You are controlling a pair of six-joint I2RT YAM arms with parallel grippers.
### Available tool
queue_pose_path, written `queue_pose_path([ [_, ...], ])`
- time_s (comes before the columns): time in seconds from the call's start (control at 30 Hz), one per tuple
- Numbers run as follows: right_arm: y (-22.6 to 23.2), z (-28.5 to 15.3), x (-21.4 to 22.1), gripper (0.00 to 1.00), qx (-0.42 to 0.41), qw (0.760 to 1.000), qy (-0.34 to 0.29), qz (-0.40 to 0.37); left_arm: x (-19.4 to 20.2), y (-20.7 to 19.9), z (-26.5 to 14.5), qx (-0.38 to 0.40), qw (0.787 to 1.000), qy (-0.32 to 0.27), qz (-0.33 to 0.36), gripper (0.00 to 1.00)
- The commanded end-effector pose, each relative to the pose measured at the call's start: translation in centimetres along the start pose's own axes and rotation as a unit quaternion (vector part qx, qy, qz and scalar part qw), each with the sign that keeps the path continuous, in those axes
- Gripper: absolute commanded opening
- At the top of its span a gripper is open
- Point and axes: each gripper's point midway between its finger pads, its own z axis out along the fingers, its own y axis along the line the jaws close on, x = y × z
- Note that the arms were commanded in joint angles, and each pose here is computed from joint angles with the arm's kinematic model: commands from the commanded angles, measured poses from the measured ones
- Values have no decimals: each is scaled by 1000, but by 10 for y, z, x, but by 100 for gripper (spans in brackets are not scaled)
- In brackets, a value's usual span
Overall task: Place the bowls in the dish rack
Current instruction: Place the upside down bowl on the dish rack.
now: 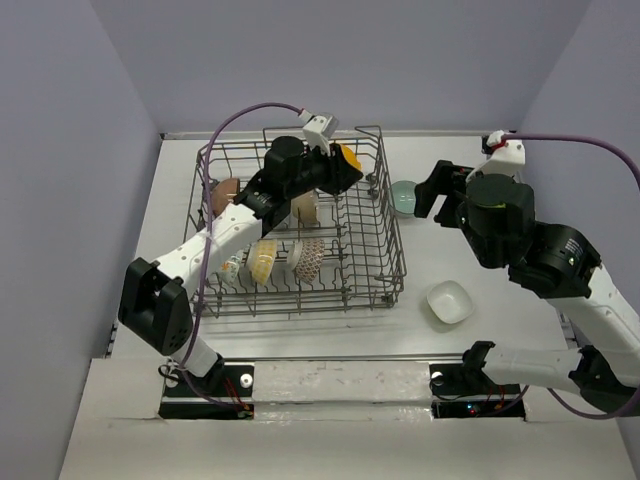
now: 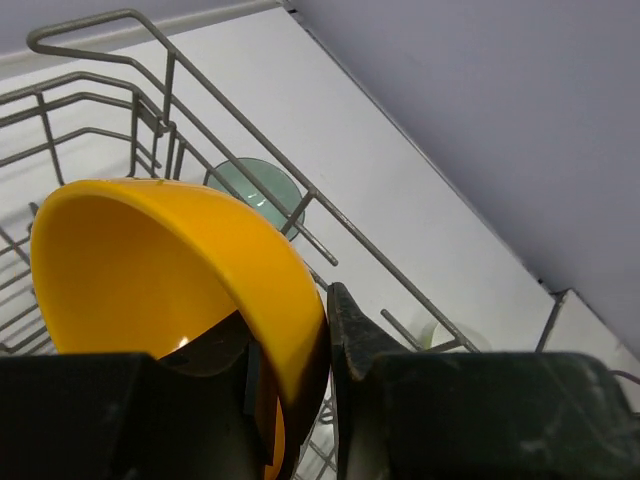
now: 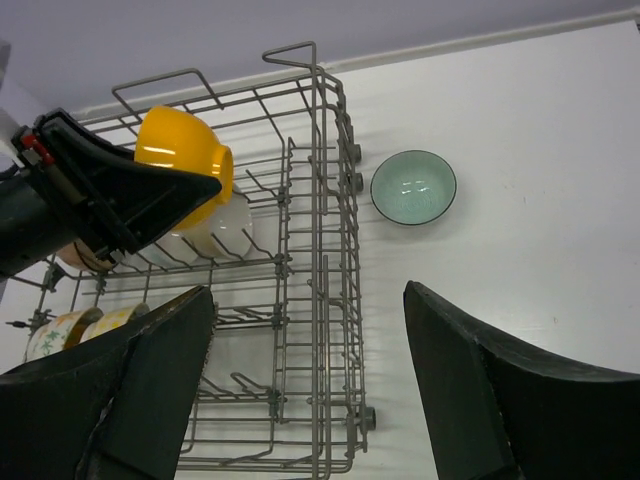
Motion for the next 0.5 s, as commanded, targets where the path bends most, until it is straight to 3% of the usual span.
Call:
queue_pose_path([
  [0.0, -12, -10, -5, 82, 4, 999, -15, 41, -49, -32, 1, 91, 989, -108, -51, 0],
  [0.13, -17, -13, 3, 81, 0, 999, -8, 46, -38, -19, 11, 98, 980, -125, -118, 0],
  [0.47, -21, -13, 22, 81, -5, 999, 11, 45, -22, 7, 44, 102, 961, -157, -201, 0],
])
